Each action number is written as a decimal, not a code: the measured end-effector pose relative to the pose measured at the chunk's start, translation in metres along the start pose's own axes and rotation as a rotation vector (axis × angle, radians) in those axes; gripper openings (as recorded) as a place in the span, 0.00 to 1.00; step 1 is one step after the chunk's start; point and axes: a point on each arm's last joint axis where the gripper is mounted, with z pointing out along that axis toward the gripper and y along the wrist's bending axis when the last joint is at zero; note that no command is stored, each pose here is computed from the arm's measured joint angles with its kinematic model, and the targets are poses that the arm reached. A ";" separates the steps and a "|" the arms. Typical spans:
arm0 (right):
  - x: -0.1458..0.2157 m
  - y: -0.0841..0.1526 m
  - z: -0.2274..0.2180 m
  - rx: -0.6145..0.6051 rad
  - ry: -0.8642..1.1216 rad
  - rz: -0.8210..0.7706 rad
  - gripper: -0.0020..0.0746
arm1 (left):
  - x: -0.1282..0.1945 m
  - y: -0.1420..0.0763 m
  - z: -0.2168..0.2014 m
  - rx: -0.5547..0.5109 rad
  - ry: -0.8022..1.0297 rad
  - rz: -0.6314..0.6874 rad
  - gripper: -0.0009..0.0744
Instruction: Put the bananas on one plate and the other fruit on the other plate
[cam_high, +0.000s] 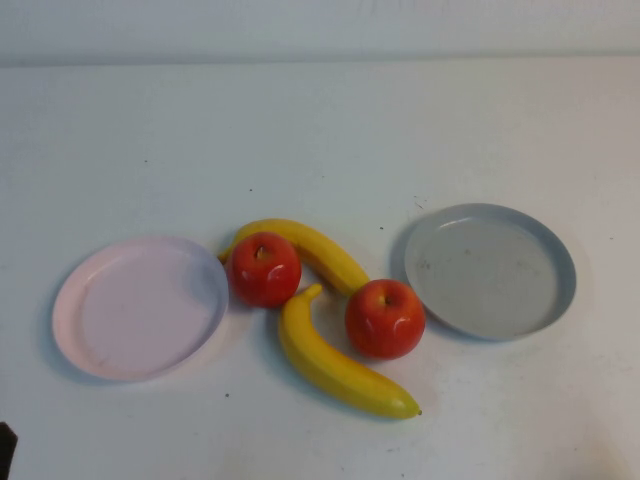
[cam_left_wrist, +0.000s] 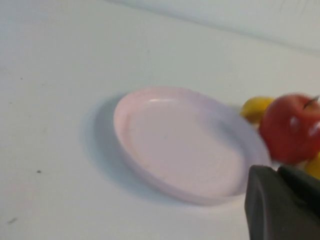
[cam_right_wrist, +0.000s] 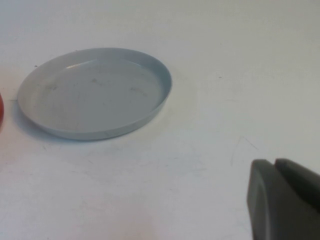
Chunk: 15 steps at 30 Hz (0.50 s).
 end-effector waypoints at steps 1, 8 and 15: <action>0.000 0.000 0.000 0.000 0.000 0.000 0.01 | -0.002 -0.001 0.000 0.013 -0.021 -0.069 0.01; 0.000 0.000 0.000 0.000 0.000 0.000 0.01 | -0.012 -0.004 -0.001 0.071 -0.127 -0.353 0.01; 0.000 0.000 0.000 0.000 0.000 0.000 0.01 | -0.023 -0.008 -0.004 0.101 -0.155 -0.428 0.01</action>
